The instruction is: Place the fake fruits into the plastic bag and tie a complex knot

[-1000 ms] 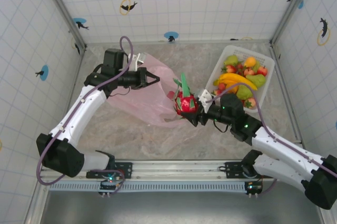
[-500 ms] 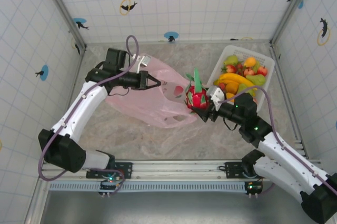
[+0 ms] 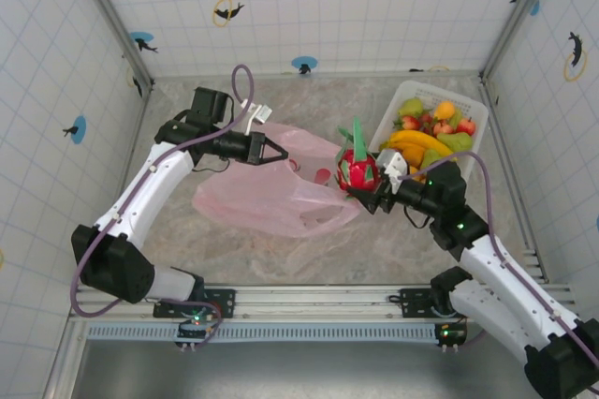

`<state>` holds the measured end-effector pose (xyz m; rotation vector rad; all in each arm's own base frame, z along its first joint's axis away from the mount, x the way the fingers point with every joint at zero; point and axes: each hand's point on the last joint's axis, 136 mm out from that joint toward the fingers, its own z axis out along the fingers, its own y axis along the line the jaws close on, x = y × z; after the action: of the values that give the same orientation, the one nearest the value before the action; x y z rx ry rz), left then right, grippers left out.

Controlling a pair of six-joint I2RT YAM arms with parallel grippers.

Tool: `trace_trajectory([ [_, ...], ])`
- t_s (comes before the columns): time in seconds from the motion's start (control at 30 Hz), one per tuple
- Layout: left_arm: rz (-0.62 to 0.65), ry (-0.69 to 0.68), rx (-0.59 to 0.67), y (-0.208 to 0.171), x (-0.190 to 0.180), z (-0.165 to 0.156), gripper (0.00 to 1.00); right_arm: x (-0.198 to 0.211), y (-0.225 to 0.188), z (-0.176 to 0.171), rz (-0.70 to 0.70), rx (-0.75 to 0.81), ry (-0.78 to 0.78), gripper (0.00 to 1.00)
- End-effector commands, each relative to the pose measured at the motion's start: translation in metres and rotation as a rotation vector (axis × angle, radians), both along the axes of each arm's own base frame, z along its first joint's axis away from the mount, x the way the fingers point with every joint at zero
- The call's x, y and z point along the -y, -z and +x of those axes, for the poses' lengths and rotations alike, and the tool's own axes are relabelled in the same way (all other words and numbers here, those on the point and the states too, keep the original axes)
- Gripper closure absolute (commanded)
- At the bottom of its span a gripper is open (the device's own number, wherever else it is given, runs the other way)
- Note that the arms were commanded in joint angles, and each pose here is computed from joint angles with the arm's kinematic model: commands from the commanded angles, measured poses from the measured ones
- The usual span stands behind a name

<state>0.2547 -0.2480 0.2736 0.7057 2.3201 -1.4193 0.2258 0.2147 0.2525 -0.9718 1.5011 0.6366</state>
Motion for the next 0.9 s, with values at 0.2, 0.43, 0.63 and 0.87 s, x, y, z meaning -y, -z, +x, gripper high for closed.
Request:
trace_trajectory([
  [0.2, -0.100, 0.092, 0.066, -0.026, 0.009, -0.009, 1.00, -0.003, -0.057, 0.014, 0.067, 0.208, 0.010, 0.49],
  [0.43, -0.231, 0.027, 0.027, -0.048, 0.017, -0.002, 1.00, -0.033, -0.029, -0.003, 0.057, 0.243, 0.009, 0.49],
  [0.63, -0.270, -0.039, 0.006, -0.051, 0.020, 0.005, 1.00, -0.052, -0.030, -0.017, 0.149, 0.268, 0.030, 0.49],
  [0.87, -0.285, -0.084, 0.005, -0.056, 0.027, 0.014, 1.00, -0.065, -0.006, -0.023, 0.128, 0.221, 0.026, 0.49],
])
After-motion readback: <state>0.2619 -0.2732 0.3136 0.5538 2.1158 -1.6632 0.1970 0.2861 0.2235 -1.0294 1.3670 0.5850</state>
